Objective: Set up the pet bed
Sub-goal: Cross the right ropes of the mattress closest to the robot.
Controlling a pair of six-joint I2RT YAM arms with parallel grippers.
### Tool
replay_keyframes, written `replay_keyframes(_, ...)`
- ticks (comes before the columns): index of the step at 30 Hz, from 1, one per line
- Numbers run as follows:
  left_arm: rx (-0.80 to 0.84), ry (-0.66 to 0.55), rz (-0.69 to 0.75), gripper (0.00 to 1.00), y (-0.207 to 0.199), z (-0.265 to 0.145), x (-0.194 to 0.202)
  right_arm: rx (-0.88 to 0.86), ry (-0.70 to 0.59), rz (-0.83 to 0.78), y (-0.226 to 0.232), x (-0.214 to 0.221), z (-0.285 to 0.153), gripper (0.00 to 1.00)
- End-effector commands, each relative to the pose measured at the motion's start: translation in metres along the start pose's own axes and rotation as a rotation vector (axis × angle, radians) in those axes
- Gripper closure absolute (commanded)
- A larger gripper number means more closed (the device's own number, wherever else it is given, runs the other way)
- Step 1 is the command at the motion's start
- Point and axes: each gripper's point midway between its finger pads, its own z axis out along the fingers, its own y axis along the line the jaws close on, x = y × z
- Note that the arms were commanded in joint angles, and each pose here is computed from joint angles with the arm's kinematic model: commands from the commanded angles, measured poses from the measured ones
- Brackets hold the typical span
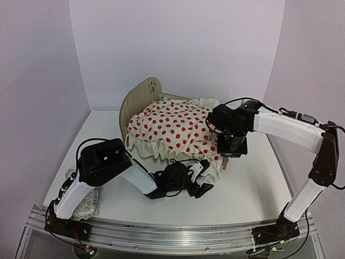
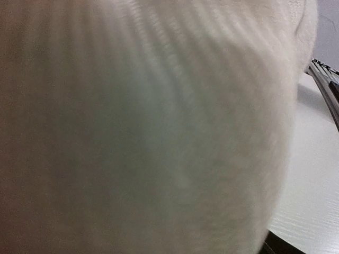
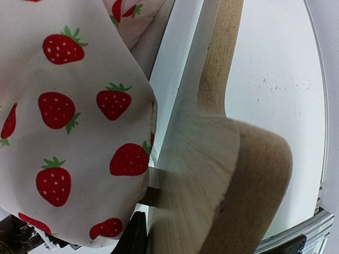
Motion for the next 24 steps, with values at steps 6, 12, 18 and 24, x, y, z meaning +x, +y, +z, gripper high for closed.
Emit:
replay_keyframes(6,-0.035,-0.018,-0.042,0.15,0.020,0.018,0.008,-0.221,-0.161,-0.103,0.066,-0.044,-0.015,1.00)
replay_keyframes(12,-0.029,-0.032,-0.059,0.15,0.025,0.028,0.010,-0.228,-0.158,-0.115,0.067,-0.043,-0.016,1.00)
replay_keyframes(18,-0.026,-0.037,-0.073,0.25,0.025,0.034,0.014,-0.230,-0.154,-0.120,0.067,-0.042,-0.015,1.00)
replay_keyframes(24,-0.048,-0.027,-0.081,0.52,0.029,0.032,0.021,-0.231,-0.156,-0.124,0.068,-0.042,-0.016,1.00)
